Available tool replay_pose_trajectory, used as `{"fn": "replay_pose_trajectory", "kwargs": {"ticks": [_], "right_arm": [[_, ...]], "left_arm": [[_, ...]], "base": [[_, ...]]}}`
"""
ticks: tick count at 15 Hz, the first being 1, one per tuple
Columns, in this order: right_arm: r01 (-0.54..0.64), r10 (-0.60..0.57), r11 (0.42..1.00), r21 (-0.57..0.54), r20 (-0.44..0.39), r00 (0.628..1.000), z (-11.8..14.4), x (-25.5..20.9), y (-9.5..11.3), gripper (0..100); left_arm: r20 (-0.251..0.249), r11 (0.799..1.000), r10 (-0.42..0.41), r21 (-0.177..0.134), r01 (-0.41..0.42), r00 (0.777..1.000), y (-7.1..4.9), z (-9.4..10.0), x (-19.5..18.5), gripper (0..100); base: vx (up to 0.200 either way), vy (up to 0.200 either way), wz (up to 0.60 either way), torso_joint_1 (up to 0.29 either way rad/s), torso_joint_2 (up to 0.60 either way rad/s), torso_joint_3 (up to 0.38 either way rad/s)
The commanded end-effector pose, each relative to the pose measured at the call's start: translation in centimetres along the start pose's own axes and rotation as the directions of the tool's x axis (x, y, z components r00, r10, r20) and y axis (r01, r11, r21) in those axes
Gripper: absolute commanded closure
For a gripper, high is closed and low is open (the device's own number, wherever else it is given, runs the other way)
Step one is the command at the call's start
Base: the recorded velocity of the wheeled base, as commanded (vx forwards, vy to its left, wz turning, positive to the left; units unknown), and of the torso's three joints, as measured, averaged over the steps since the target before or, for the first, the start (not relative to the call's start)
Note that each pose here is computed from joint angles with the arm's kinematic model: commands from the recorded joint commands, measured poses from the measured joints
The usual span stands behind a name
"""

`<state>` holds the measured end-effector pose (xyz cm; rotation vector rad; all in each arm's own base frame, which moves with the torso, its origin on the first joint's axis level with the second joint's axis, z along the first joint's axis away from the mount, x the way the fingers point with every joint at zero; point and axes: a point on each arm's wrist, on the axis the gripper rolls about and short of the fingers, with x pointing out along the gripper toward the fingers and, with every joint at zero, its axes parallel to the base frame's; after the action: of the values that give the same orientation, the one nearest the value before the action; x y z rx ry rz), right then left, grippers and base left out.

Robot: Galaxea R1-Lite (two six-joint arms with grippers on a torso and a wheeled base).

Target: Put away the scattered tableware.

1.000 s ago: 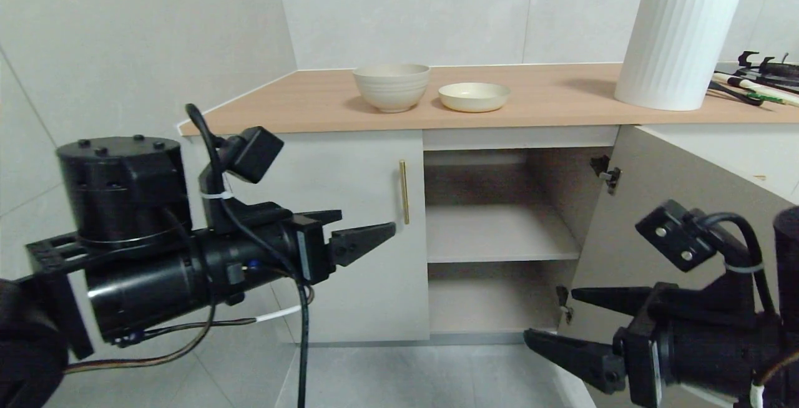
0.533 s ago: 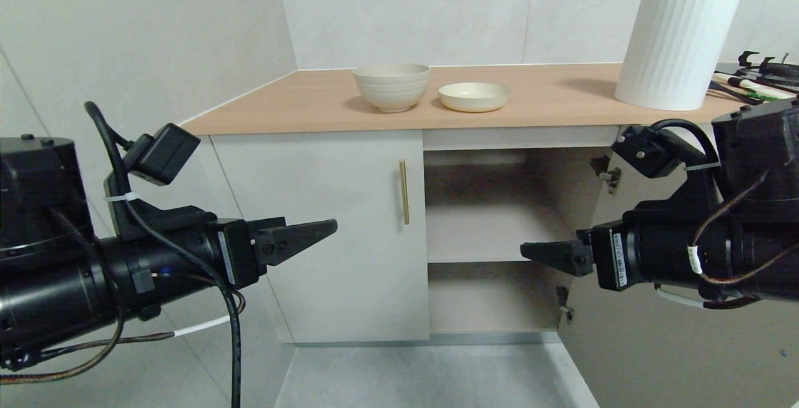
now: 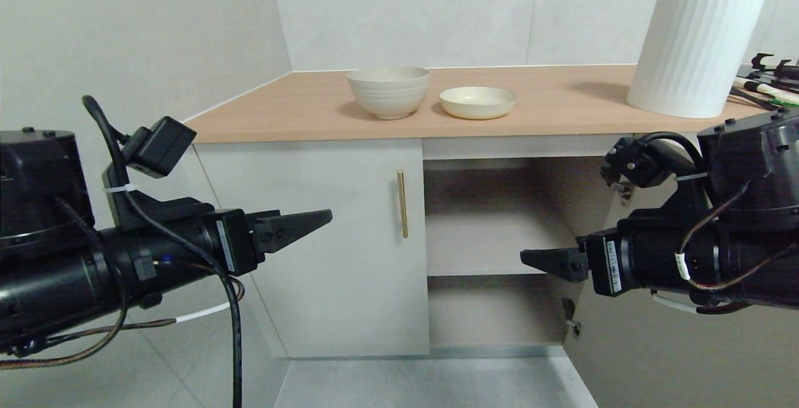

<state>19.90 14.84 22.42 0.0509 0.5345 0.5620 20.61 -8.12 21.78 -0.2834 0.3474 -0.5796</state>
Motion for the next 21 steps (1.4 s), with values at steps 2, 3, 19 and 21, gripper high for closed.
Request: {"fn": "replay_pose_trajectory", "kwargs": {"ticks": [2,3,19,21], "right_arm": [[-0.002,0.002,1.0,-0.003,-0.002,1.0,-0.1,-0.1,0.0,0],[-0.001,0.001,1.0,-0.003,-0.006,1.0,-0.2,0.0,0.0,0],[-0.048,0.048,0.995,-0.089,0.001,0.999,-0.9,-1.6,0.9,0],[-0.045,0.046,0.995,-0.088,0.005,0.999,-0.9,-1.6,0.8,0]], "left_arm": [[0.008,1.0,0.009,-0.002,-0.009,1.0,0.2,0.2,0.0,0],[0.009,1.0,0.009,-0.001,-0.009,1.0,0.2,0.3,0.0,0],[0.044,0.997,-0.081,0.02,0.08,0.996,-2.0,2.0,-4.1,0],[0.062,0.996,-0.086,0.025,0.084,0.994,-2.0,2.2,-4.1,0]], "base": [[0.2,0.0,0.0,0.005,0.0,0.005],[0.2,0.0,0.0,0.007,0.0,0.002],[0.063,0.0,0.0,0.0,0.0,0.002],[0.0,0.0,0.0,0.009,-0.03,-0.013]]}}
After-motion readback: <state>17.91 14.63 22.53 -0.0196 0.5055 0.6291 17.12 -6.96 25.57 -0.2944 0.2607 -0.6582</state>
